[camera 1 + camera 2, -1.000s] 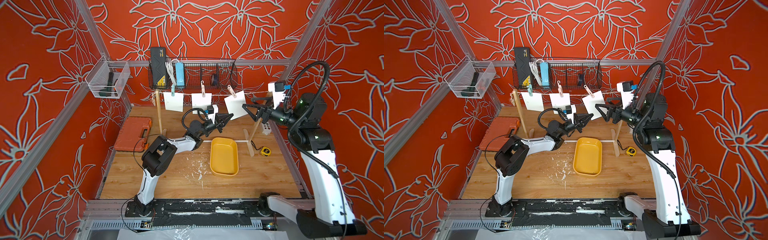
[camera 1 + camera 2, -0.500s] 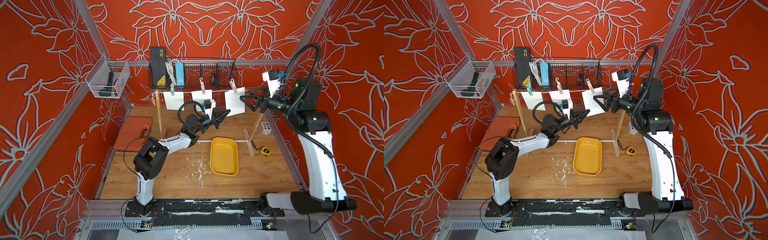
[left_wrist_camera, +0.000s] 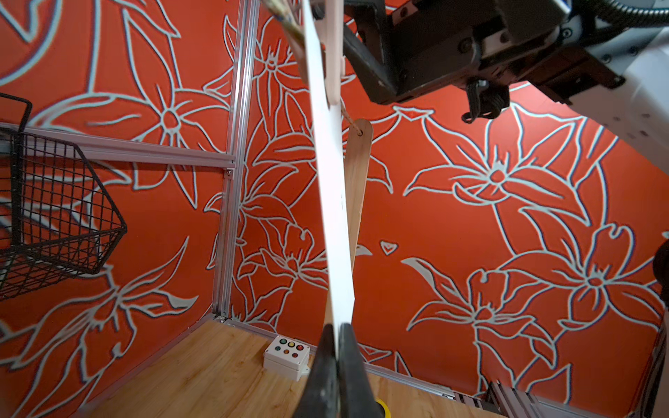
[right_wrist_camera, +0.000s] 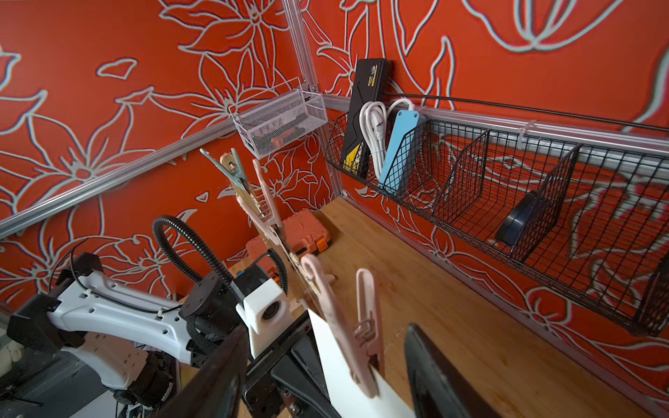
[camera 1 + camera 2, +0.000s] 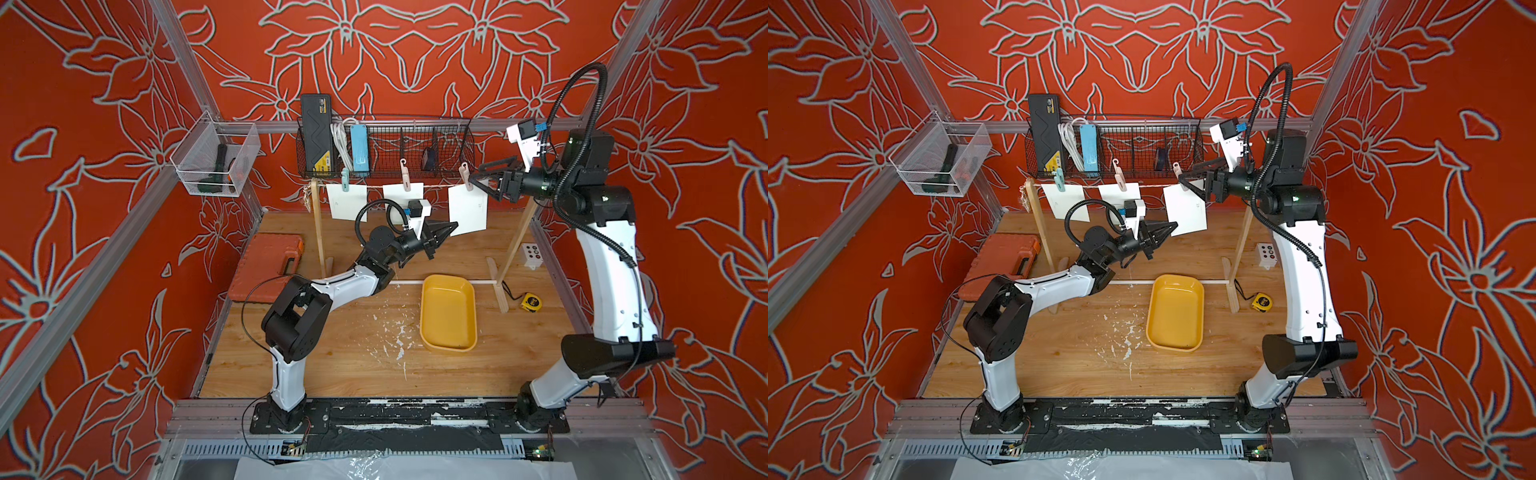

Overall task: Remove the postcards from the strings
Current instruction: Remove the clamp from the clothesline.

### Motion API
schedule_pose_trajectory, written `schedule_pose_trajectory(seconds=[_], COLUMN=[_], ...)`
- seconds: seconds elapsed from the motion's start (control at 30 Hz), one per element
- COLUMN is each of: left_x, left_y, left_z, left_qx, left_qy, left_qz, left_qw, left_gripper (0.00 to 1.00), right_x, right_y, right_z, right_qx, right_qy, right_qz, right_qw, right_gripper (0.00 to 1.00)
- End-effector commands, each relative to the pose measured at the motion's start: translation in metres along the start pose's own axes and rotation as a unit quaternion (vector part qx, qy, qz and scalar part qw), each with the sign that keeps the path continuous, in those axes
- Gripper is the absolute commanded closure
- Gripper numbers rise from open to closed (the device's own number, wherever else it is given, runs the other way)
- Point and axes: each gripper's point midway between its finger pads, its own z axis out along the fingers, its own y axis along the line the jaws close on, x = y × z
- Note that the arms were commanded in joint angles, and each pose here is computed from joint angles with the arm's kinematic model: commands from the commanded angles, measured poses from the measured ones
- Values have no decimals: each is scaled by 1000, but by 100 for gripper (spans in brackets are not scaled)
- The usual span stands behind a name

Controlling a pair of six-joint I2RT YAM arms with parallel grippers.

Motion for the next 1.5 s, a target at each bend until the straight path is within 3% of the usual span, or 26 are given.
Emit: schedule_pose_trajectory(seconds=[0.0, 0.37, 0.63, 1.47], left_x=[-22, -22, -23, -20], left_y=[-9, -7, -7, -6], left_z=[-3, -4, -4, -5], left_qx=[15, 15, 17, 20], left_qy=[-18, -17, -17, -18], left_qz=[21, 21, 22, 11], left_qw=[1000, 1000, 999, 1000], left_gripper=[100, 100, 100, 100], right_x=[-8, -1, 4, 4], right_y=[11, 4, 12, 13], right_z=[3, 21, 28, 26], right_qx=[-37, -91, -116, -103], right_qy=[-1, 7, 13, 14], right_qz=[1, 23, 21, 4], right_qw=[999, 996, 993, 995], right_gripper=[33, 34, 41, 65])
